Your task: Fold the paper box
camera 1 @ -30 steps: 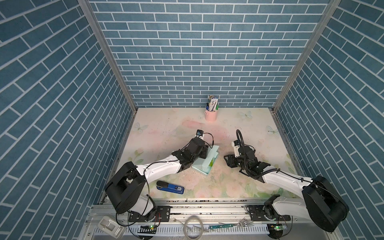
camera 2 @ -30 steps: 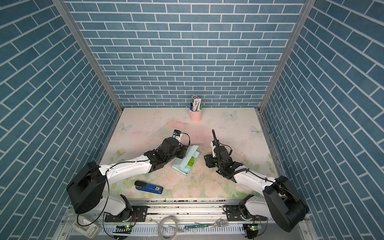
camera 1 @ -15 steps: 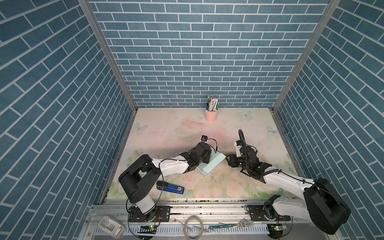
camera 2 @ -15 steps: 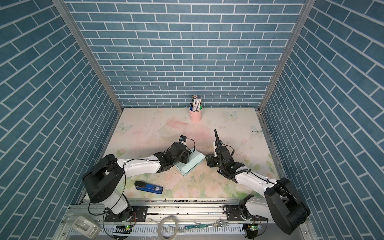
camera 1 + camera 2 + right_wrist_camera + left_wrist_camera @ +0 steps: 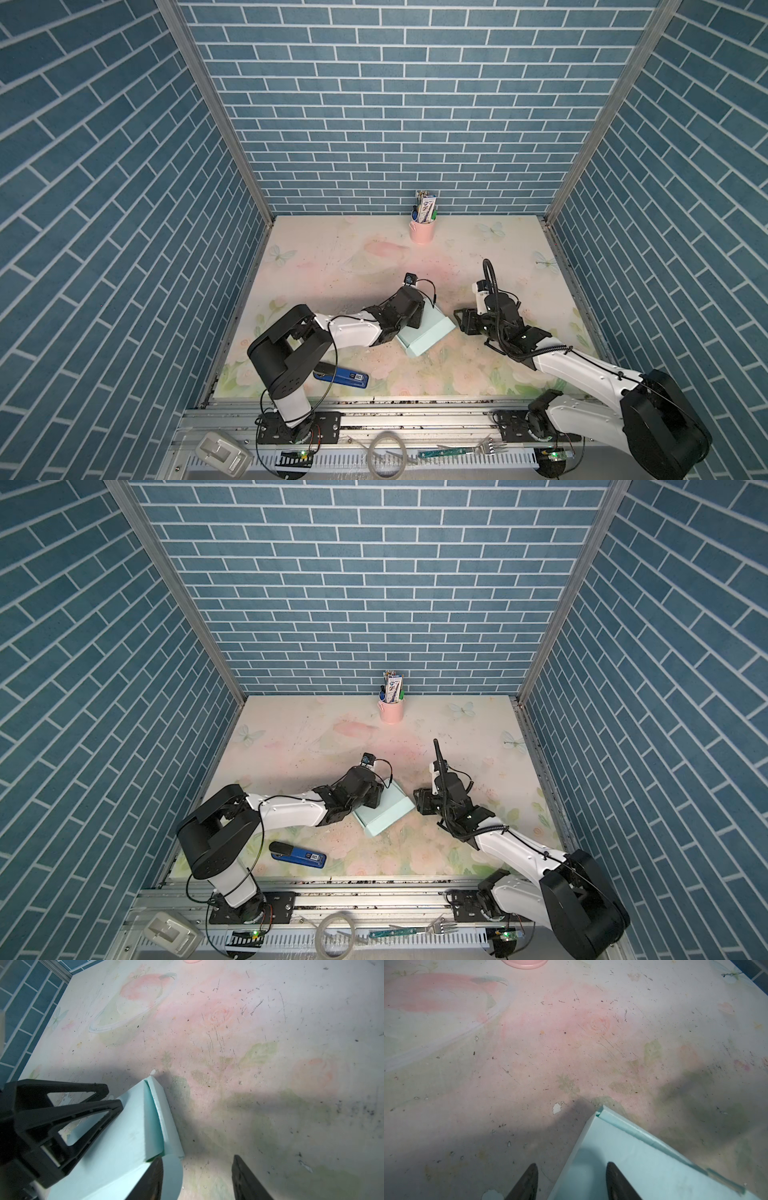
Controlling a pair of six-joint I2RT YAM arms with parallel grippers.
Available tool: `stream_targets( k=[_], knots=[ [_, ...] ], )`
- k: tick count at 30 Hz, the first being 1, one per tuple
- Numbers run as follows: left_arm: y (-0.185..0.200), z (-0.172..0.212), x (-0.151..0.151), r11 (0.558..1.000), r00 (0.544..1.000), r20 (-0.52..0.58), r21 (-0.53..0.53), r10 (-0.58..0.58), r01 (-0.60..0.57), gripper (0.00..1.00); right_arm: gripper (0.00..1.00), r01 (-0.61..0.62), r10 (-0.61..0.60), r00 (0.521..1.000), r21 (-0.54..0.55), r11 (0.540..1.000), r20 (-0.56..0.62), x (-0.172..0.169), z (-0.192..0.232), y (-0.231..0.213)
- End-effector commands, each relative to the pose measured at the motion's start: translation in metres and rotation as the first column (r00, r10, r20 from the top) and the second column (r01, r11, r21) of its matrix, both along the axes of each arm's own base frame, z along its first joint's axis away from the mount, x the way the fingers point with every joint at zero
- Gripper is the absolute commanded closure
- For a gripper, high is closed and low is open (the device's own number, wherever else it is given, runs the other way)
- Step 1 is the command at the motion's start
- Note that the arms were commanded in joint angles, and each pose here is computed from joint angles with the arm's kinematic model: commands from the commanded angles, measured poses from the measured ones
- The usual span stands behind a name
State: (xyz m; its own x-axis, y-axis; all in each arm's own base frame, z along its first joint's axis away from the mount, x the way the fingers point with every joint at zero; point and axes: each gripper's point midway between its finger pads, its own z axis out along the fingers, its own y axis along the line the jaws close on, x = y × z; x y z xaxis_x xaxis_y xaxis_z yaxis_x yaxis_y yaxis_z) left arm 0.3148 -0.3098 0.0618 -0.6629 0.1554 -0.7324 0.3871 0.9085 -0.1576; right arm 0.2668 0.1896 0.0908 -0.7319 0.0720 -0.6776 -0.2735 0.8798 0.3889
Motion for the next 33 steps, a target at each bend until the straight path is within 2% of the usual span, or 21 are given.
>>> stream_targets(
  k=[1,9,18,24,28,33],
  knots=[
    [0.001,-0.021,-0.011,0.999,0.999,-0.046,0.046,-0.020,0.022,0.45,0.46,0.000,0.000,1.000,-0.018,1.000,0.013,0.000,0.007,-0.004],
    [0.000,-0.021,-0.010,0.998,0.999,-0.045,0.056,-0.025,0.027,0.45,0.46,-0.043,0.043,0.999,-0.003,0.999,0.001,-0.001,0.010,0.004],
    [0.001,0.048,0.000,0.999,1.000,-0.002,-0.046,-0.009,0.009,0.38,0.46,-0.091,0.091,0.996,0.010,0.996,-0.009,0.001,0.012,0.016],
    [0.054,0.075,-0.009,0.987,0.990,-0.049,-0.087,0.129,-0.133,0.36,0.46,-0.118,0.119,0.993,0.018,0.993,-0.021,0.002,0.010,0.023],
    [0.104,0.068,-0.033,0.968,0.963,-0.100,-0.002,0.250,-0.251,0.38,0.46,-0.114,0.114,0.993,0.007,0.993,-0.030,0.004,0.006,0.024],
    [0.137,0.047,-0.063,0.948,0.929,-0.189,0.081,0.319,-0.309,0.41,0.46,-0.094,0.092,0.994,-0.023,0.995,-0.052,0.011,-0.002,0.023]
  ],
)
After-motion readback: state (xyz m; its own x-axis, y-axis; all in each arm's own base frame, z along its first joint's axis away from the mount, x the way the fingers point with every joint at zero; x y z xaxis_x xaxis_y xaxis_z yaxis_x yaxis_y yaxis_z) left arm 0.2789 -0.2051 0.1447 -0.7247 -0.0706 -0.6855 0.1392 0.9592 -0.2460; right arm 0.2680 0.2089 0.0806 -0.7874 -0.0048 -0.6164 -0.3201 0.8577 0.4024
